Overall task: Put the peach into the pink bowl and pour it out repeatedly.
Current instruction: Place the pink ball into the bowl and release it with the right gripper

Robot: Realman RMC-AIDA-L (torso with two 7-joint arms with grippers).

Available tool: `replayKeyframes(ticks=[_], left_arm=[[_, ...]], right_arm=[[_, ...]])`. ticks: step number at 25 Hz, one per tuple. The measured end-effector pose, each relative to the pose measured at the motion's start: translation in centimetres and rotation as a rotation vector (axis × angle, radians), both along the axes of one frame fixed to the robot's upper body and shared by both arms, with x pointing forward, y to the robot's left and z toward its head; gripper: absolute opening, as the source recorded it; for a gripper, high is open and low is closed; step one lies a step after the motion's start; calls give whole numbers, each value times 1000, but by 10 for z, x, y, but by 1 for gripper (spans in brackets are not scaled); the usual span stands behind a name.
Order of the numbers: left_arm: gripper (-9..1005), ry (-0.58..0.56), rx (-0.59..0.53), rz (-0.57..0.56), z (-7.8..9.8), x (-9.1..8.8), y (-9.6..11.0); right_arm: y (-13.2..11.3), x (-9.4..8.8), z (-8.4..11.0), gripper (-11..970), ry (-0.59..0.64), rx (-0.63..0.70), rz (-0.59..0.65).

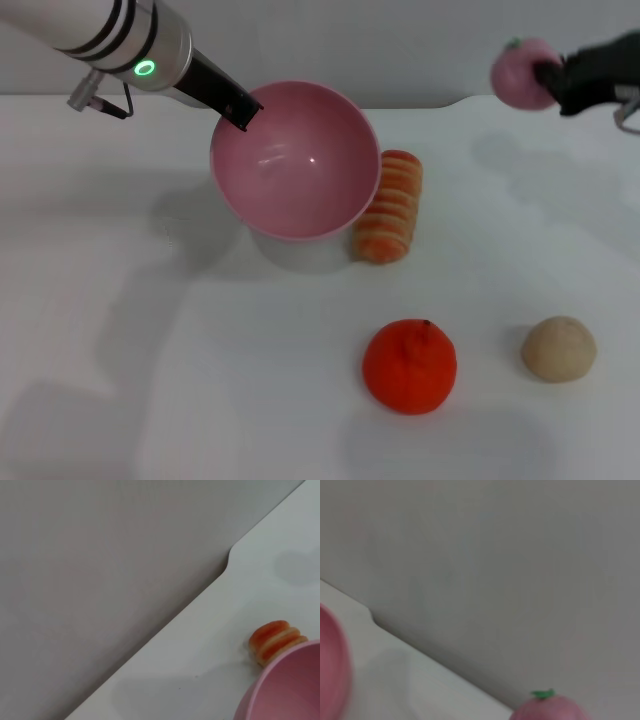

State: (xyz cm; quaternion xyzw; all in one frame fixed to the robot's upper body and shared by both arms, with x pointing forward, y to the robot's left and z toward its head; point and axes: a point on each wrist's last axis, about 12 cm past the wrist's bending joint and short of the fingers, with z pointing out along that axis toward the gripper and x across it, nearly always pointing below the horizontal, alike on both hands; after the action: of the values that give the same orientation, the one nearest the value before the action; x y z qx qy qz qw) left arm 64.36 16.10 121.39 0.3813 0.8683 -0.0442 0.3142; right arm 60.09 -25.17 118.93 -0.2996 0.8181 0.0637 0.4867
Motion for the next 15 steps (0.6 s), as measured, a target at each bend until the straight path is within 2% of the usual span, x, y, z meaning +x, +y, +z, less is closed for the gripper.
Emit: replayKeyframes(ticks=[6,9,10,15], left_arm=[[47,4,-17,1,-3,-1,1],[47,6,-27,5,-4,-2,2],[47,7,-30,5,-5,-2,2],[46,12,-52,1,-6,-3,1]], right_arm=[[24,-15,40,33,-88,-26,123],[43,-20,52,32,-112,-33,215],[58,-23,57,32,-124,-48,276],[82,-25,57,32,-121,-73,366]])
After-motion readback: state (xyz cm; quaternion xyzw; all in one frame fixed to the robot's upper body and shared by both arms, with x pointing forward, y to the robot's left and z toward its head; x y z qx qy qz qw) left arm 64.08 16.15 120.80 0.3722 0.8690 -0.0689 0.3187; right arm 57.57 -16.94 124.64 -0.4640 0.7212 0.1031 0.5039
